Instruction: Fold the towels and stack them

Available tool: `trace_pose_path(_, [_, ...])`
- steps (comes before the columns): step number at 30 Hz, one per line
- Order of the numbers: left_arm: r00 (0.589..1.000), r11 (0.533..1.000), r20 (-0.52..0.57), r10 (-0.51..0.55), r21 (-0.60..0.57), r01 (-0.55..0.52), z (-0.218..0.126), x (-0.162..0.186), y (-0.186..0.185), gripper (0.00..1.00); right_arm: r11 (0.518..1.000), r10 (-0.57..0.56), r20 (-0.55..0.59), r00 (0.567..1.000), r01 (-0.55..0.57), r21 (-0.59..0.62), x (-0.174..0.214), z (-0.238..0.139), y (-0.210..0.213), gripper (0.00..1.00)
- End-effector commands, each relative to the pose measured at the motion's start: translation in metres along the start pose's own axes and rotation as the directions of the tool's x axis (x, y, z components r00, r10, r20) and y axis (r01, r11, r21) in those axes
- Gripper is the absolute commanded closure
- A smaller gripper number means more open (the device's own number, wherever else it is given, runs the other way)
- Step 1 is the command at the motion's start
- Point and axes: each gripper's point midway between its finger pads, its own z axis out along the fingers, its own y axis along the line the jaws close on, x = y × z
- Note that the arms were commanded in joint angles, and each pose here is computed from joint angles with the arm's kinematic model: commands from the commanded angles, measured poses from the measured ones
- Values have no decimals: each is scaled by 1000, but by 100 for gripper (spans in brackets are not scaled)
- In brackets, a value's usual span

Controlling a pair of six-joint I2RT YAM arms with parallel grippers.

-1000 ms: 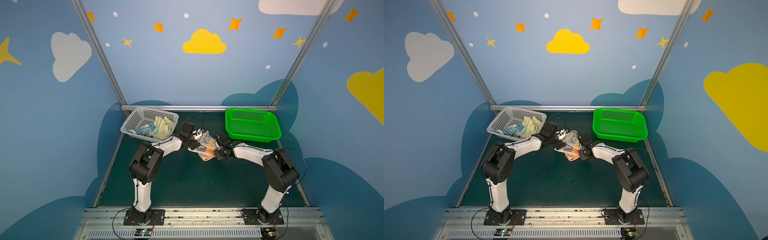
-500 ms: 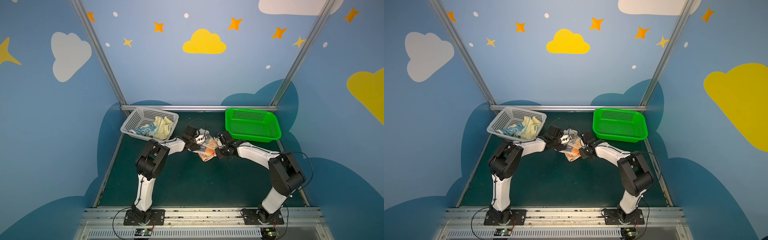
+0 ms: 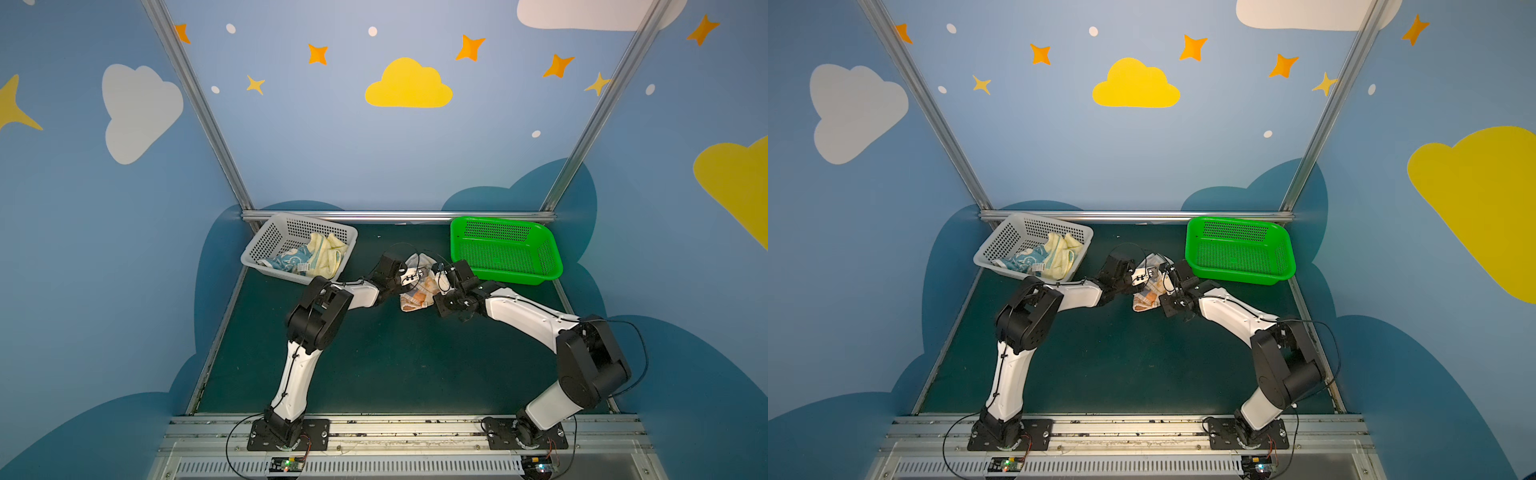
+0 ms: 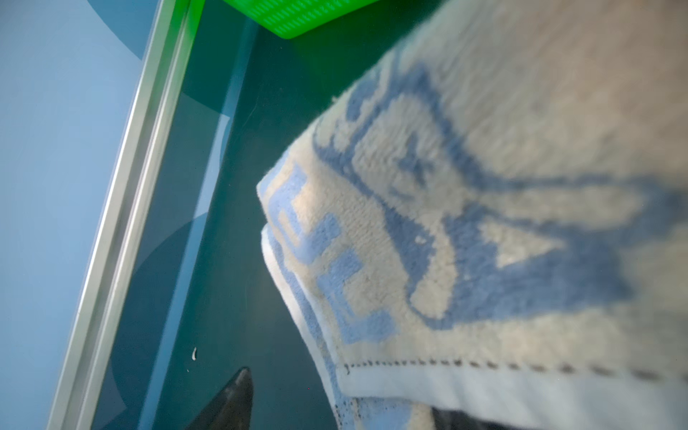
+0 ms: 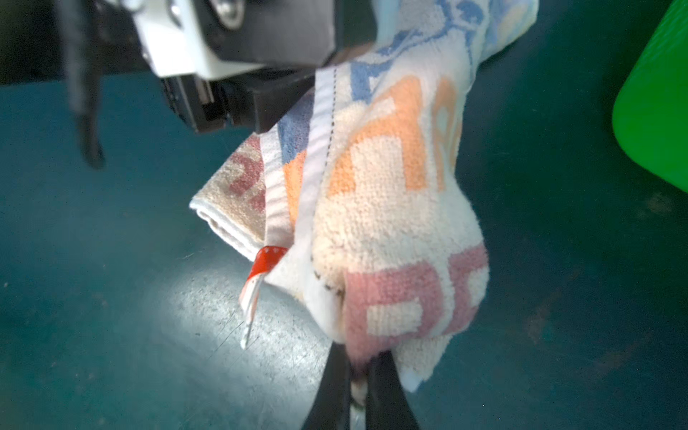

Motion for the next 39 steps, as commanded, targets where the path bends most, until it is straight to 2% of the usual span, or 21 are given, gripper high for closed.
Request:
trace_pose_path(1, [1000, 1000, 1, -15, -21, 15, 7, 4, 5, 31, 1000, -5, 3, 1000, 5, -22, 3, -9, 2, 100])
trace_pose_path(5, [1000, 1000, 2, -29, 8, 29, 4, 1, 2, 38, 1000, 27, -26, 999, -27, 15, 9, -2, -7, 100])
trace_pose_path(13, [996, 997, -80, -48, 48, 52, -13, 28, -21, 38, 995, 99, -56, 993, -97, 37, 19, 12, -19, 100])
trace_pose_path(27, [999, 1000, -20, 26, -9, -26, 0, 11, -21, 38, 996, 88, -50, 995, -89, -8, 18, 20, -12, 100])
trace_pose_path(29, [998, 999, -25, 50, 4, -50, 5, 10, -27, 42, 996, 85, -51, 995, -86, -10, 18, 22, -12, 100])
trace_pose_path(33, [995, 995, -63, 71, 81, -66, 14, 13, -44, 66, 996, 84, -57, 995, -85, -11, 20, 24, -12, 100])
trace_pose_path(35, [995, 991, -78, 67, 122, -57, 16, 14, -50, 70, 996, 83, -57, 995, -84, -14, 20, 24, -11, 100])
trace_pose_path(39, [995, 984, -84, 54, 175, -39, 15, 15, -58, 88, 996, 84, -53, 995, -85, -17, 21, 24, -11, 100])
